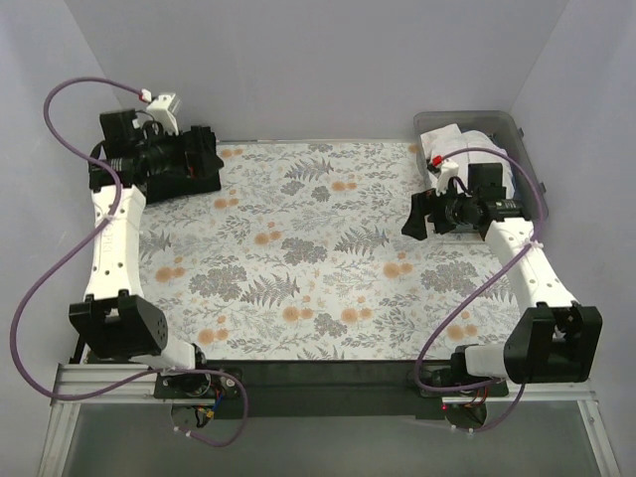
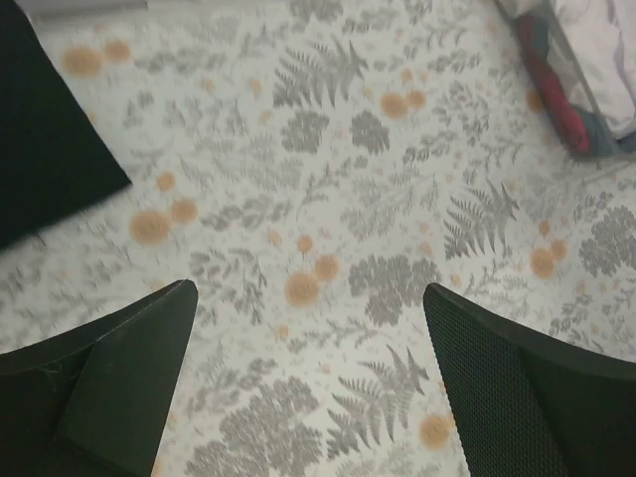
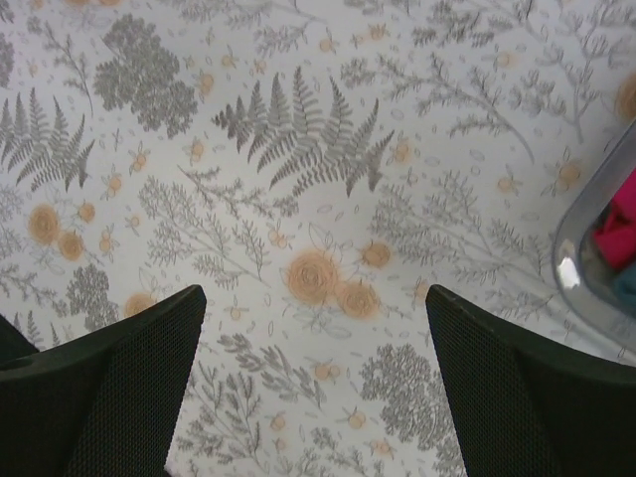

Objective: Fold and stack the t-shirts
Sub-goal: Neatly place the folded tshirt to the corner

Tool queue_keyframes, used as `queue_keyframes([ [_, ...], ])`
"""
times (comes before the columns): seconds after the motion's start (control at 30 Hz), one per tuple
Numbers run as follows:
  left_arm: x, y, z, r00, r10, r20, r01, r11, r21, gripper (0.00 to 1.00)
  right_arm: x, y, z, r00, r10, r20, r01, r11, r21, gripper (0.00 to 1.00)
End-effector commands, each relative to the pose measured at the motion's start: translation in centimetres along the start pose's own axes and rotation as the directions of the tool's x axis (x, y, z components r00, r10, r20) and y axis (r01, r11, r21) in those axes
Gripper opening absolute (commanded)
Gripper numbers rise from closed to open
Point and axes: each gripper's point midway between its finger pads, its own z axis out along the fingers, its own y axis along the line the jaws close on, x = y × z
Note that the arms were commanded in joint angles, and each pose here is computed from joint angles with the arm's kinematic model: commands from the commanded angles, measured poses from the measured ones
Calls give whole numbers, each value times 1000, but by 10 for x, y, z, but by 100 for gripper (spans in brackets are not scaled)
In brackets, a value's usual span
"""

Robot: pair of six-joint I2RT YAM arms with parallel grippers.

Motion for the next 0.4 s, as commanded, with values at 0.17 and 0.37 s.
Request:
queue_keyframes([
  [0.17,136,-4,-19,958,-165,-235,156,986,-59,98,55,22,-23,999,22,-47,-22,1000,-6,98],
  [0.37,160,0,-28,956,-165,-244,140,983,-114,98,70,25,-28,999,7,-41,-7,1000,15,98],
])
